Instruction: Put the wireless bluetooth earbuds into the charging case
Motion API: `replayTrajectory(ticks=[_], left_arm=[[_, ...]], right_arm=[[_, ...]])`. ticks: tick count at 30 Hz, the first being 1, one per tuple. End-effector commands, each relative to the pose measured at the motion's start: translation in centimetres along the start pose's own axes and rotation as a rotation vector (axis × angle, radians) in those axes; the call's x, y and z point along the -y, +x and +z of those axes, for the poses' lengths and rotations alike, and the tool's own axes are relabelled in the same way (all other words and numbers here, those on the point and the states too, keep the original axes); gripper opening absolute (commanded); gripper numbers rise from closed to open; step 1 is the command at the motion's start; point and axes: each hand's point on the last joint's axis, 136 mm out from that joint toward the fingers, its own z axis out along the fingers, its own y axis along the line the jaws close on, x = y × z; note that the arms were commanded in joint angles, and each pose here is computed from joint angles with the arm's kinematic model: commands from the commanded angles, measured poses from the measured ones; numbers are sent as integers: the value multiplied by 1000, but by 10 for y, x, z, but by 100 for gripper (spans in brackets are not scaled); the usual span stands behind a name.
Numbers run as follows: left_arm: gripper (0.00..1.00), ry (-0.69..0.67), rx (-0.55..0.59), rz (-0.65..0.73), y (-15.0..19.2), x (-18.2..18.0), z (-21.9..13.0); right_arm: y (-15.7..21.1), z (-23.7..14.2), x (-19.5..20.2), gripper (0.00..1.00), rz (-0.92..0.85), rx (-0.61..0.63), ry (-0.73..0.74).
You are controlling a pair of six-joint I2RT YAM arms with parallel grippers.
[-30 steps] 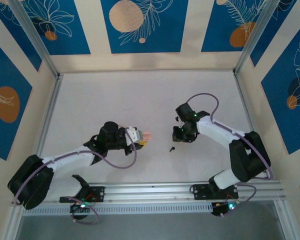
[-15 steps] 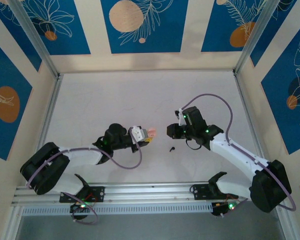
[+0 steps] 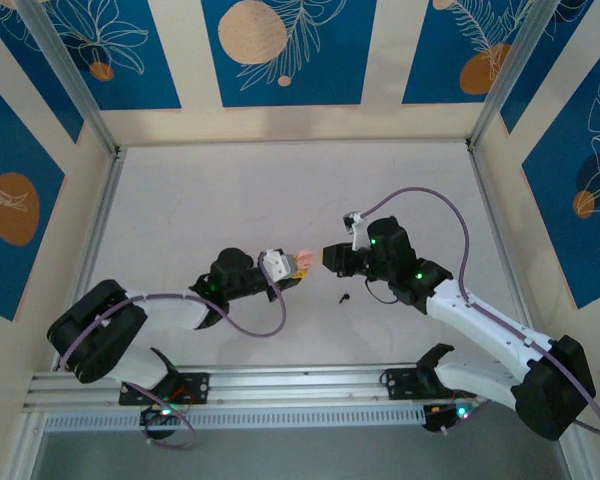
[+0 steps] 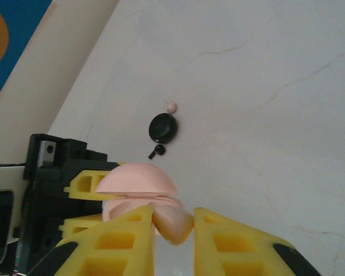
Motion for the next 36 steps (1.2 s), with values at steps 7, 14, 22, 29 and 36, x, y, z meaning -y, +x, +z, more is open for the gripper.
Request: replayTrajectory(ticks=[7,14,22,29,36], left_arm=[[10,-17,56,3,-14,-1,1],[9,-26,69,-1,-17,-2,1],[9,-28,84,-11,-21,-3,0],[9,-36,93,-16,-24,-5,0],[10,-49,109,-23,-28,-7,-1]], right_arm=[[-5,-1,-23,20,-80,41,-69],[-4,1,-26,20,-78,52,-77],[-5,4,-22,20,-89,60,-49],[-4,9,-20,20,-98,61,-28],[0,10,-21,20,-115,53,-22]])
